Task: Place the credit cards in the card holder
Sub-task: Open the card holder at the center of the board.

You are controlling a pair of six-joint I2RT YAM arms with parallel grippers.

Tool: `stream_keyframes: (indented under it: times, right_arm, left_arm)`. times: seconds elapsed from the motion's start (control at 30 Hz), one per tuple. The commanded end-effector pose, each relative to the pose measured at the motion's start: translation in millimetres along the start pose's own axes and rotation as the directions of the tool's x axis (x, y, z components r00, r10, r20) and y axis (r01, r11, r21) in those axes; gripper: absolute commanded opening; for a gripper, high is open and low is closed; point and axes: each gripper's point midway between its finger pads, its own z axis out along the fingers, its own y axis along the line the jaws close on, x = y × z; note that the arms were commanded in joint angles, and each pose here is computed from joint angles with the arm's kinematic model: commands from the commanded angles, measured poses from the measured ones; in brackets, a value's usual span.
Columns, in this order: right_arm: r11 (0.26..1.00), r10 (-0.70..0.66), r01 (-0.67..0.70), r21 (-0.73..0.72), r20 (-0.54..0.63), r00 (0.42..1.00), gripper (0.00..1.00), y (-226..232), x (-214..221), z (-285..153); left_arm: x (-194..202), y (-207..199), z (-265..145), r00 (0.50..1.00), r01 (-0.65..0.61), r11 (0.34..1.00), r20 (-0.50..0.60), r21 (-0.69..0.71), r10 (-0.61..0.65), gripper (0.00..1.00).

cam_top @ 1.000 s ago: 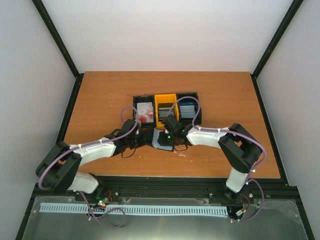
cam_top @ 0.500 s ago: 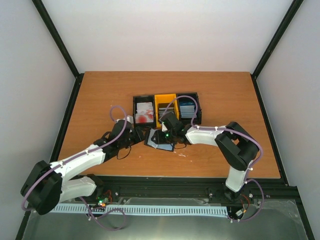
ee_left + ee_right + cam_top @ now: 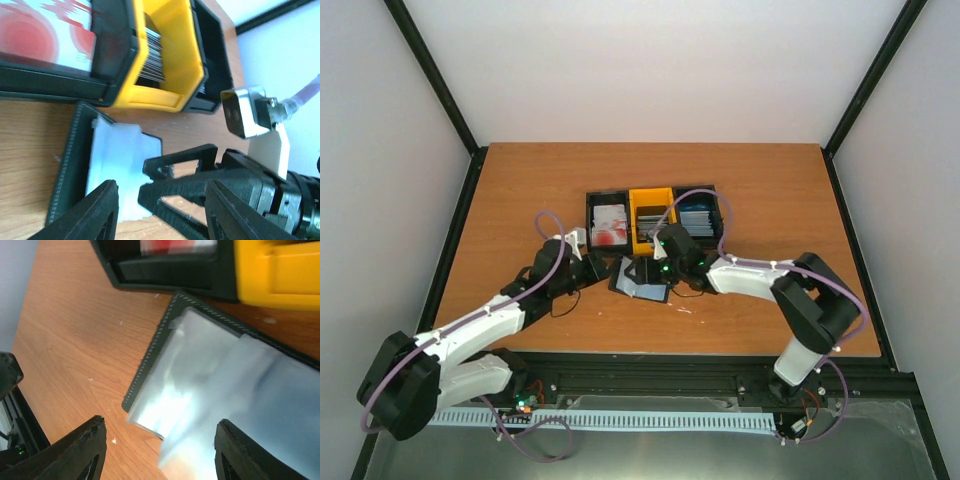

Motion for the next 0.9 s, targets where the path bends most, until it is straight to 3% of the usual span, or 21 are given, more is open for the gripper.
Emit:
stream_keyframes:
  times: [0.0, 0.13, 0.23, 0.33, 0.57, 0.87]
  right_arm:
    - [0.994, 0.067, -0.077, 0.075, 0.120, 0.990, 0.59, -21.3, -14.1, -27.7]
    - [0.977, 0.125, -0.144, 0.157, 0.122, 0.985, 0.56, -45.0, -0.5, -36.1]
    - [0.966, 0.156, -0.171, 0.193, 0.087, 0.984, 0.39, -55.8, 11.5, -32.1]
    - [0.962, 0.173, -0.185, 0.200, 0.077, 0.982, 0.33, -60.8, 15.8, -28.3]
    - [0.938, 0.208, -0.213, 0.274, 0.049, 0.977, 0.45, -76.0, 21.8, -21.9]
    - [0.916, 0.212, -0.224, 0.333, 0.073, 0.975, 0.50, -83.9, 20.6, -31.0]
  left_arm:
    - [1.2, -29.4, 2.9, 0.997, -0.065, 0.987, -0.032, 0.147, 0.070, 0.49]
    - [11.7, -42.9, 9.8, 0.988, -0.093, 0.969, -0.098, 0.228, 0.118, 0.44]
    - [17.1, -45.2, 16.8, 0.981, -0.102, 0.964, -0.137, 0.247, 0.139, 0.37]
    - [21.7, -44.9, 23.4, 0.974, -0.102, 0.962, -0.170, 0.253, 0.148, 0.34]
    - [23.4, 3.5, 40.4, 0.982, -0.049, 0.999, -0.184, 0.012, 0.050, 0.35]
    - [29.1, 57.2, 48.2, 0.986, 0.005, 0.974, -0.163, -0.226, -0.043, 0.33]
